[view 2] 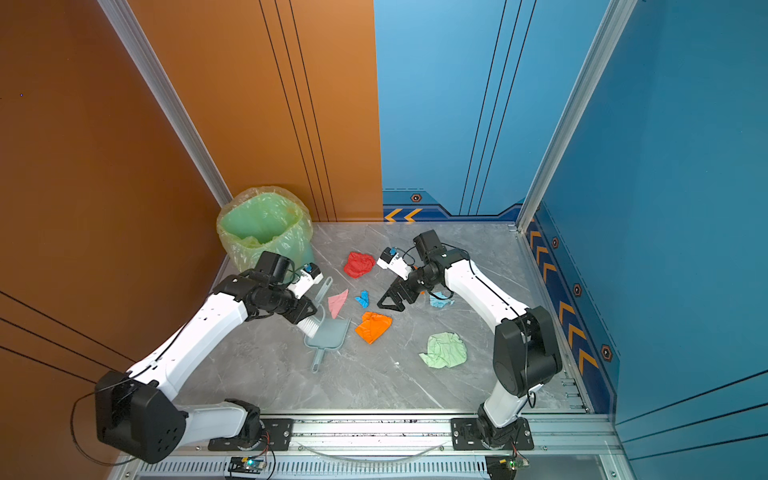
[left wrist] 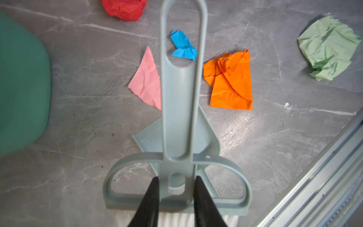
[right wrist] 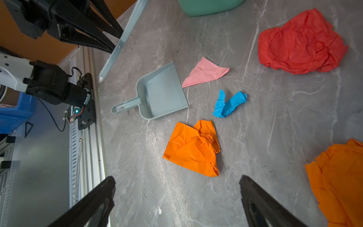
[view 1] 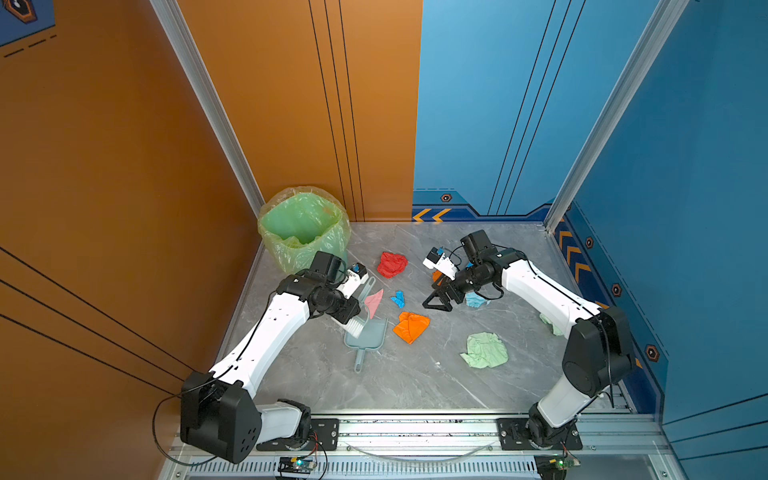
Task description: Sweep away the paper scraps from the table
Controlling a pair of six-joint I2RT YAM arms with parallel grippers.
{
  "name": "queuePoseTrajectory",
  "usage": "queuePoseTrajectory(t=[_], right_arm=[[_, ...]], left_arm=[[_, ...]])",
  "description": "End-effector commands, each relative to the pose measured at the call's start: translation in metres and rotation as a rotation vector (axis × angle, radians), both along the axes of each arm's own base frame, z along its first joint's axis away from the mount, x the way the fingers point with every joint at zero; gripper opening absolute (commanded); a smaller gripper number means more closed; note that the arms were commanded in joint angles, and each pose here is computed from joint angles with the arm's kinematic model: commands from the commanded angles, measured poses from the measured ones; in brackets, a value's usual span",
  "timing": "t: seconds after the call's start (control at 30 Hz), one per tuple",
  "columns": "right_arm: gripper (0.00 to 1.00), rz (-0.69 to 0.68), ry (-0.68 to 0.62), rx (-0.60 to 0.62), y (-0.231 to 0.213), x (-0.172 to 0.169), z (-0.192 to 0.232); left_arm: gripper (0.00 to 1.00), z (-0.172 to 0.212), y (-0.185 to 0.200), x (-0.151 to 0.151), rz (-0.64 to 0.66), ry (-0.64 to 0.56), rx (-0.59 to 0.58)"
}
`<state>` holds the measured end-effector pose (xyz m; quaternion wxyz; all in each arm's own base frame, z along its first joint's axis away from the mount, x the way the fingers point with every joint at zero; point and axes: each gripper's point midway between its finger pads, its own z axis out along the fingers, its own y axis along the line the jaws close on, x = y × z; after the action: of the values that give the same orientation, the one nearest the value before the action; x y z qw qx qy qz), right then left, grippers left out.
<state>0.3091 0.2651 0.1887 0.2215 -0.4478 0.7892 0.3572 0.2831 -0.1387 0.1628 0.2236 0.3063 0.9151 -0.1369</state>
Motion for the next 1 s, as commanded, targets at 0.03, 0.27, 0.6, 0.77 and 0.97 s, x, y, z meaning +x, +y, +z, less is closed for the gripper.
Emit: queuePoseTrajectory(t=[0.03, 0.27, 0.6, 0.77, 0.97], right_arm=[[1.00, 0.065, -0.013, 0.075, 0.004, -0.019, 0.032], [1.00, 0.104, -0.058, 0.141, 0.003, -0.031, 0.057], [1.00, 0.103, -0.102, 0.222, -0.008, -0.034, 0.091], [1.00, 0.112, -0.123, 0.279, -0.012, -0.035, 0.113], [1.00, 0.118, -0.166, 0.306, -0.013, -0.033, 0.131]], left_arm=[[0.07, 0.011, -0.029, 0.000, -0.122, 0.008, -0.064], [0.06, 0.009, -0.056, 0.005, -0.223, 0.033, -0.097], [0.03, 0.031, -0.092, 0.009, -0.351, 0.004, -0.183], [0.02, 0.051, -0.106, 0.008, -0.419, -0.039, -0.237], [0.00, 0.064, -0.122, 0.002, -0.486, -0.051, -0.289]])
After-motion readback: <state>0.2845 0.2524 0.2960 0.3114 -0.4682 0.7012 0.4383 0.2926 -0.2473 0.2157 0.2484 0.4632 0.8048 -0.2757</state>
